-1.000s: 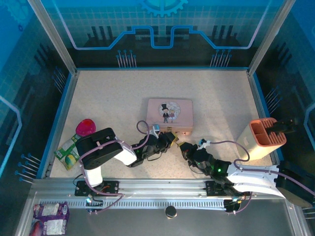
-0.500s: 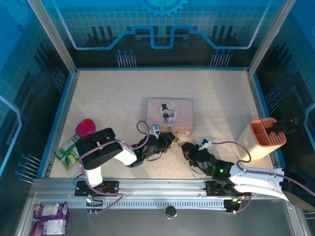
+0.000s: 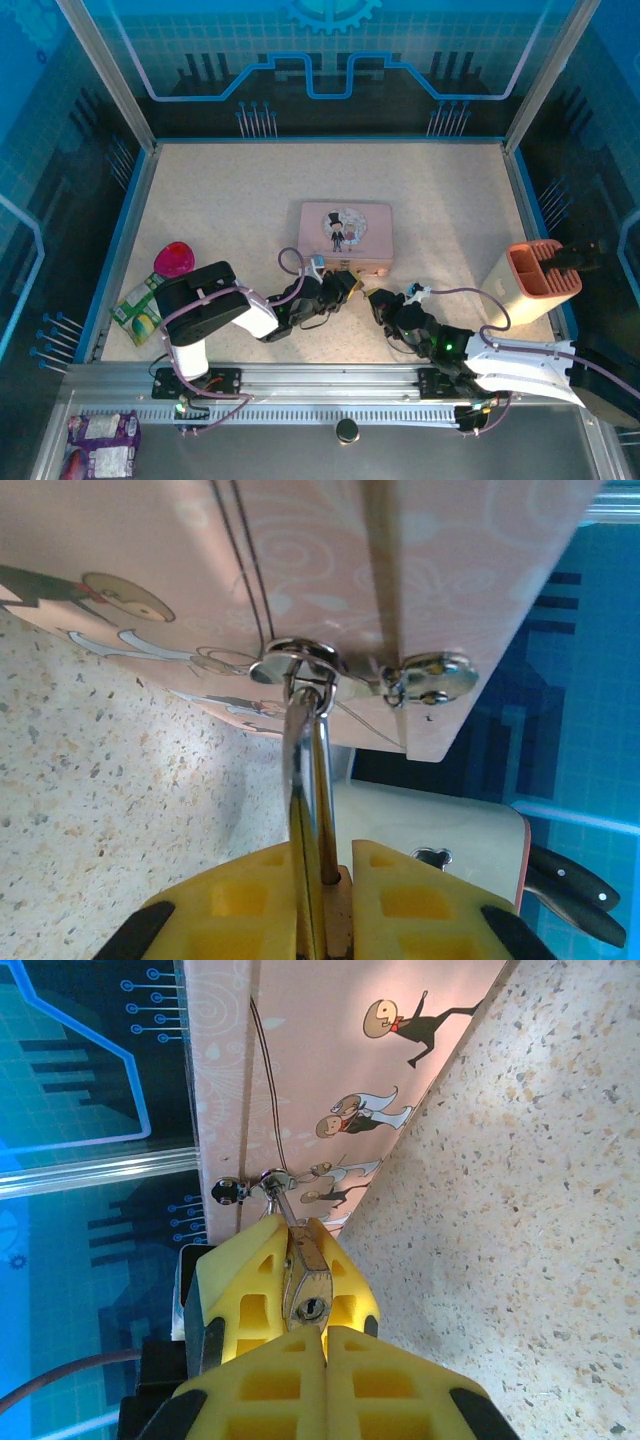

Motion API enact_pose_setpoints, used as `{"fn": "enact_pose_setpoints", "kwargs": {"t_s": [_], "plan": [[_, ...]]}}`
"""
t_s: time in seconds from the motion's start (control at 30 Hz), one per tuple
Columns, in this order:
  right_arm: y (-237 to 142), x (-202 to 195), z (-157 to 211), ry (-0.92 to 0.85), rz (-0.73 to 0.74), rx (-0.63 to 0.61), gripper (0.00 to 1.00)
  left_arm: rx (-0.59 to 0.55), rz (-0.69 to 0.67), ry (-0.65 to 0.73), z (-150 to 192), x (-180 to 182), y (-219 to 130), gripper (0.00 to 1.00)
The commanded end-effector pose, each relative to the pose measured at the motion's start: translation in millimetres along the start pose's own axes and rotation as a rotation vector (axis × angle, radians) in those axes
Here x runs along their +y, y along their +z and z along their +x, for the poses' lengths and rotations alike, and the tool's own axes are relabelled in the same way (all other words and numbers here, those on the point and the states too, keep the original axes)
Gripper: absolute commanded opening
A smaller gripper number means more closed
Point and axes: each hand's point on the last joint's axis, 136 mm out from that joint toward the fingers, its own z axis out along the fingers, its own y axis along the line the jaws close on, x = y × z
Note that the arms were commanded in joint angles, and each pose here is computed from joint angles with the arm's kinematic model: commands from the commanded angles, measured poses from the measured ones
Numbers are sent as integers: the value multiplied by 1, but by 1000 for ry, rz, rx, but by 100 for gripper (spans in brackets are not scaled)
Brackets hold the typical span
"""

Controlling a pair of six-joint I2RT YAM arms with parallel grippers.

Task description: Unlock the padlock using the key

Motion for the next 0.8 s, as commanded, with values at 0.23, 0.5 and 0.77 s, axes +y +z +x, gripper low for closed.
{"fn": "enact_pose_setpoints", "kwargs": {"t_s": [0.23,0.5,0.77], "plan": [[-1,5,-5,10,-19,-45,0,39,209,-17,13,-60,-10,0],[0,5,-2,8,-18,-42,0,43,217,-18,15,-64,-12,0],[0,10,0,9,-37,-40,0,46,215,-9,16,-66,-12,0]]}}
